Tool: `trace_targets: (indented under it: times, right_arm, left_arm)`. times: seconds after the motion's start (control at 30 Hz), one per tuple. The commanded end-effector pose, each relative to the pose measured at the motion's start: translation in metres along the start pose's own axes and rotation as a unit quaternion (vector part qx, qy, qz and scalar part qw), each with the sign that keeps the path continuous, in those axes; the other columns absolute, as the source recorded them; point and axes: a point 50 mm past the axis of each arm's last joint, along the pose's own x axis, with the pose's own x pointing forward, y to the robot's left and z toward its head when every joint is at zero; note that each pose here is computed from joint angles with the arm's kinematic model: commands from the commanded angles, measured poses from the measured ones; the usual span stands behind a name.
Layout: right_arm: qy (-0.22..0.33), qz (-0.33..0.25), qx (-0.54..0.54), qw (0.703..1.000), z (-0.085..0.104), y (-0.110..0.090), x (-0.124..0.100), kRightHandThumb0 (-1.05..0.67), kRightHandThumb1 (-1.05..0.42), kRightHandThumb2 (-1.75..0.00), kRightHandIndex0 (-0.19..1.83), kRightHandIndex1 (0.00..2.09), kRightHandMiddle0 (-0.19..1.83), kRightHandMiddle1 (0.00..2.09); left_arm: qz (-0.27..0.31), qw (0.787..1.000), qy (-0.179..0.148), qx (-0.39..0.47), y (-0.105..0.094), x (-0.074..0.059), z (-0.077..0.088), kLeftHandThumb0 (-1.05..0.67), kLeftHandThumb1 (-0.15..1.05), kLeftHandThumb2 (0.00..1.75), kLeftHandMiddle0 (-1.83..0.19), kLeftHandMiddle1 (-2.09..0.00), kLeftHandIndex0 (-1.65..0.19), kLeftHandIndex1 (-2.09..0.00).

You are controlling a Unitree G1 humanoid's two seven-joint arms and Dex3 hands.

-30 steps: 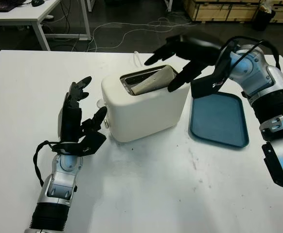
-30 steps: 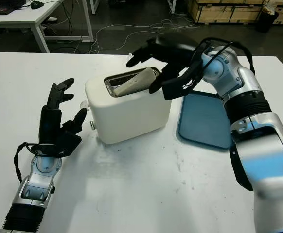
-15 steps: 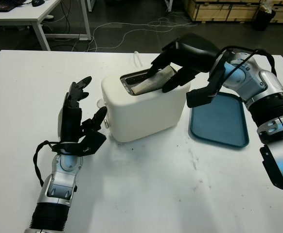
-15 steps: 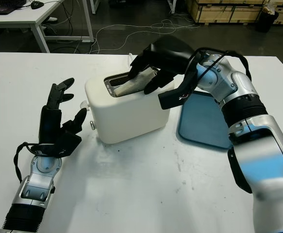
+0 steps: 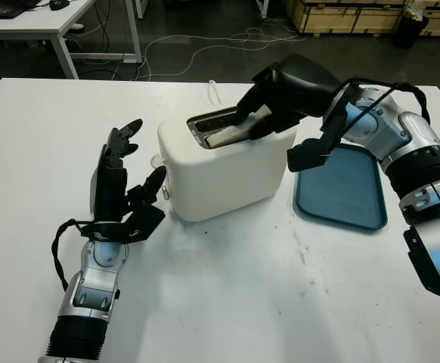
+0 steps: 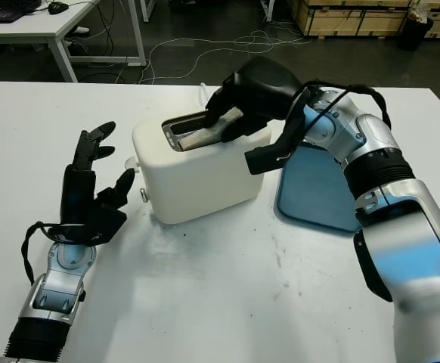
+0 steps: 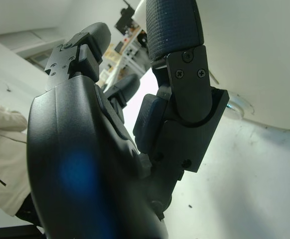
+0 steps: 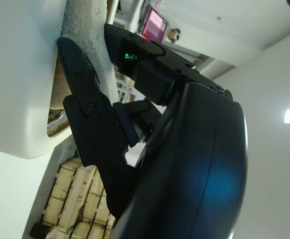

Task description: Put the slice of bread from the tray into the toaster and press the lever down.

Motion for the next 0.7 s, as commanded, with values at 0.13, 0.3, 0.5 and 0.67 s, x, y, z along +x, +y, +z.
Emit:
trace_targets:
  times: [0.13, 0.3, 0.5, 0.67]
  right_arm:
    - [0.013, -0.047, 0.077, 0.996, -0.006, -0.001, 0.0, -0.34, -0.79, 0.0, 0.95, 1.49, 1.25, 0.09]
    - [0.081, -0.074, 0.205, 0.973, -0.024, -0.005, 0.001, -0.32, -0.8, 0.0, 1.06, 1.03, 1.25, 0.08]
    - [0.131, -0.099, 0.261, 0.951, -0.036, -0.011, 0.0, -0.34, -0.82, -0.01, 1.1, 0.78, 1.24, 0.06]
    - [0.152, -0.095, 0.281, 0.943, -0.04, -0.009, -0.001, -0.35, -0.82, 0.0, 1.09, 0.79, 1.25, 0.06]
  left_arm:
    - [0.0, 1.0, -0.01, 0.0, 0.001, 0.001, 0.002, -1.0, 0.92, 0.6, 0.0, -1.11, 0.0, -0.65]
    - [0.004, 1.0, -0.006, 0.005, 0.001, 0.001, 0.002, -1.01, 0.92, 0.6, 0.0, -1.12, 0.0, -0.65]
    - [0.003, 1.0, -0.006, 0.004, 0.001, 0.001, 0.002, -1.03, 0.92, 0.61, 0.0, -1.14, 0.0, -0.67]
    - [0.003, 1.0, -0.009, 0.002, 0.001, 0.0, 0.001, -1.02, 0.92, 0.61, 0.0, -1.12, 0.0, -0.65]
